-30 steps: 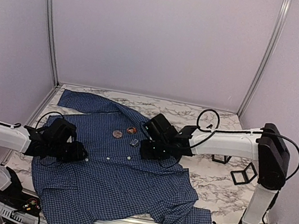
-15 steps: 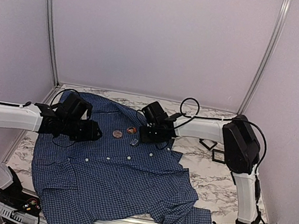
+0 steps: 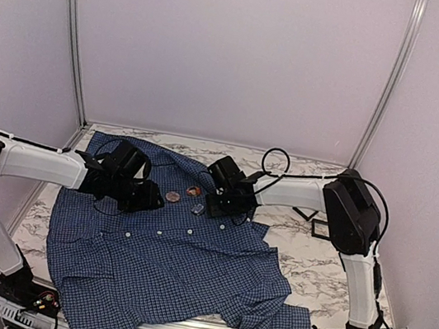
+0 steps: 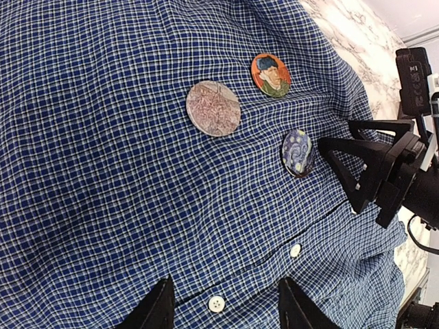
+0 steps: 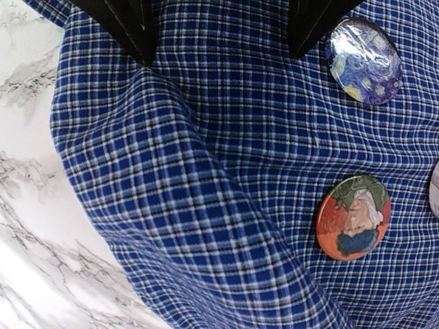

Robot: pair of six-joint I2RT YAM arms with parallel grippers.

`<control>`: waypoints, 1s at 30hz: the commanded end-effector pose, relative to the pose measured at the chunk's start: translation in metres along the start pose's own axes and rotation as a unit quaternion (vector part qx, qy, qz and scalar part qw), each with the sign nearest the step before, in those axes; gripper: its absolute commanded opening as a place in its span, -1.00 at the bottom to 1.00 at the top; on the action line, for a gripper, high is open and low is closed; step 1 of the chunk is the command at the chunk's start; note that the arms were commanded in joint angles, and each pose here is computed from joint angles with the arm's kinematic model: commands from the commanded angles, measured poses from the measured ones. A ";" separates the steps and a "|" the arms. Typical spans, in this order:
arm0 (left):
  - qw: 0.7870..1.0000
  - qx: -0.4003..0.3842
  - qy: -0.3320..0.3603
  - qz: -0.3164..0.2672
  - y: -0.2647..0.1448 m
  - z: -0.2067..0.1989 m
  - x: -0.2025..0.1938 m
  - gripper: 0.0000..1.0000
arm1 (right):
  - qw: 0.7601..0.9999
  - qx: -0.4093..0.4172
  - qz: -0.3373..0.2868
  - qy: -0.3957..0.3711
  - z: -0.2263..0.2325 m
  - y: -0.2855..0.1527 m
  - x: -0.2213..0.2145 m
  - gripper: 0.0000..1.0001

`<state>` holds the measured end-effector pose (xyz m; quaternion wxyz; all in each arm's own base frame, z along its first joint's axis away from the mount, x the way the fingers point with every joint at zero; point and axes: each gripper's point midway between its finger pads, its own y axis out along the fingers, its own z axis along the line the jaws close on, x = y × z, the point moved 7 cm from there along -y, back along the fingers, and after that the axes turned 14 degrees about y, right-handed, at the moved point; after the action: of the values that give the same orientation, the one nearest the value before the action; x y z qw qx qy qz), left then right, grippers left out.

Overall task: Remove the brooch from the garment
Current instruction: Pick up the flattened clothing from the center of the board.

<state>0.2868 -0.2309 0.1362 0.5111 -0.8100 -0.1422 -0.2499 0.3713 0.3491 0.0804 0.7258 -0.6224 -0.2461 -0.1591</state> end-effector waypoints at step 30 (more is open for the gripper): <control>0.993 -0.095 -0.064 -0.035 0.013 -0.029 0.009 0.02 | 0.937 0.330 0.071 0.090 0.059 -0.078 0.005 -1.00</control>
<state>0.2956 -0.2612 0.1447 0.4247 -0.8580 -0.1735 -0.2308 0.3368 0.3765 0.1360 0.8706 -0.4394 -0.1958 -0.1035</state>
